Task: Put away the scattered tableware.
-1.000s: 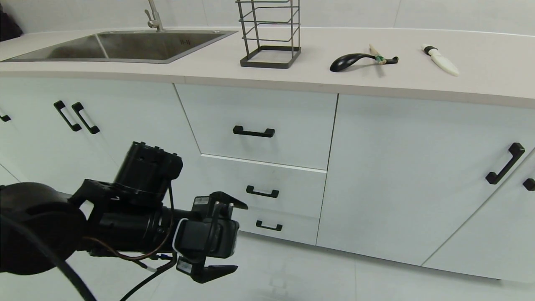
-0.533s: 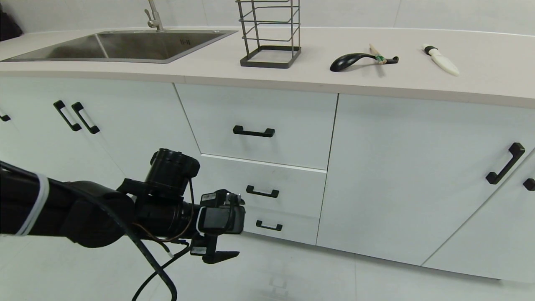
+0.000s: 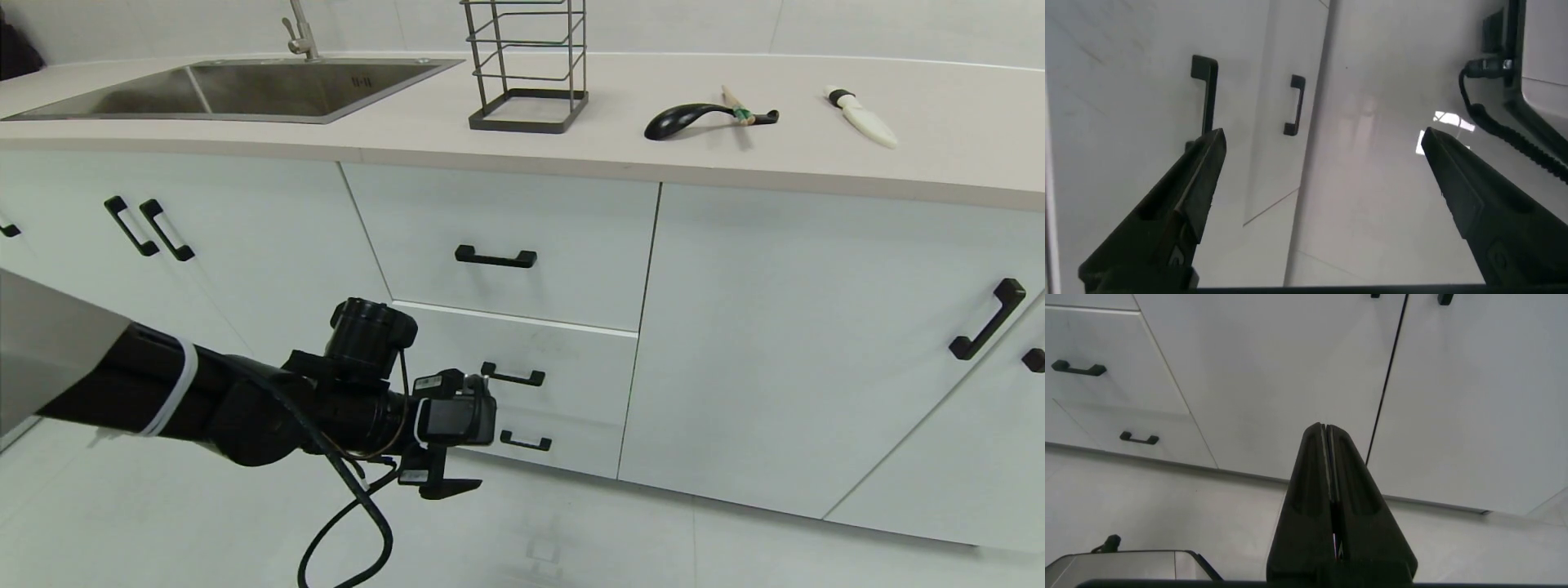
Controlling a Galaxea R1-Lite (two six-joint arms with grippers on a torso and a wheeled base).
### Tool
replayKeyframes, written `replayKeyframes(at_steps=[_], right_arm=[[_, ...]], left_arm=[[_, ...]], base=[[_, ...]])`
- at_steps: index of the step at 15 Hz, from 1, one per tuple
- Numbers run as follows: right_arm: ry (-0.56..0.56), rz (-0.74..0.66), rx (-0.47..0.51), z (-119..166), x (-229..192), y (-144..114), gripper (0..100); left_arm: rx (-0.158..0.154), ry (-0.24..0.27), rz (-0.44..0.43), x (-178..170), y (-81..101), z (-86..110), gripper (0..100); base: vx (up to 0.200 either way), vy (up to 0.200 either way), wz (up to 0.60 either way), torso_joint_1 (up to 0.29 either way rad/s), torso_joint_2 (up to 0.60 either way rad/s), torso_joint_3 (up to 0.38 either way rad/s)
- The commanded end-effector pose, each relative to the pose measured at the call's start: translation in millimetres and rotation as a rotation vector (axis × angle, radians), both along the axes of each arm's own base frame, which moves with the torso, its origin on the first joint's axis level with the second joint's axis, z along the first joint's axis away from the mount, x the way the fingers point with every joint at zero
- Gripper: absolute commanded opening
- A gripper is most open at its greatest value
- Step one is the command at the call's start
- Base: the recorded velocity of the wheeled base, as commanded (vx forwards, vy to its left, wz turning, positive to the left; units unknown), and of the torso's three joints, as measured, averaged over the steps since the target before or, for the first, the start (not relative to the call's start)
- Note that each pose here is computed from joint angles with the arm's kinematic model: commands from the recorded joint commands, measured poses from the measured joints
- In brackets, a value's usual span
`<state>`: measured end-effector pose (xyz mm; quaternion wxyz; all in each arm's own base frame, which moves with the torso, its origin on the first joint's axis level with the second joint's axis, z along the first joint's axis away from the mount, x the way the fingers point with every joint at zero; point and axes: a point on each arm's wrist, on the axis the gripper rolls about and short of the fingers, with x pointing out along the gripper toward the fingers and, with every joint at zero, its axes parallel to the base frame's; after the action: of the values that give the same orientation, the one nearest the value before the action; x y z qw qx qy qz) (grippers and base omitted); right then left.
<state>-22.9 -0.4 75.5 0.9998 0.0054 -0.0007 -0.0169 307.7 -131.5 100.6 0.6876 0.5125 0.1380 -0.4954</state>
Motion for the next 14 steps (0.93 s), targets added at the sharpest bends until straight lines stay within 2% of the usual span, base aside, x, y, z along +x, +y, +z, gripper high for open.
replayKeyframes(at_steps=[1,3,6,11,14], right_arm=[[0.001,0.000,0.000,0,0,0,0],[0.001,0.000,0.000,0,0,0,0],[0.001,0.000,0.000,0,0,0,0],[0.001,0.000,0.000,0,0,0,0],[0.001,0.000,0.000,0,0,0,0]], left_arm=[[0.007,0.014,0.013,13,-0.6,-14.4,100],[0.010,0.009,0.019,25,-4.6,-21.0,100],[0.004,-0.029,0.035,43,-7.4,-25.7,100],[-0.002,-0.050,0.044,68,-14.1,-37.6,100],[-0.001,-0.052,0.047,87,-20.9,-52.5,100]], base=[[0.000,0.000,0.00,0.000,0.00,0.000],[0.000,0.000,0.00,0.000,0.00,0.000],[0.000,0.000,0.00,0.000,0.00,0.000],[0.000,0.000,0.00,0.000,0.00,0.000],[0.000,0.000,0.00,0.000,0.00,0.000]])
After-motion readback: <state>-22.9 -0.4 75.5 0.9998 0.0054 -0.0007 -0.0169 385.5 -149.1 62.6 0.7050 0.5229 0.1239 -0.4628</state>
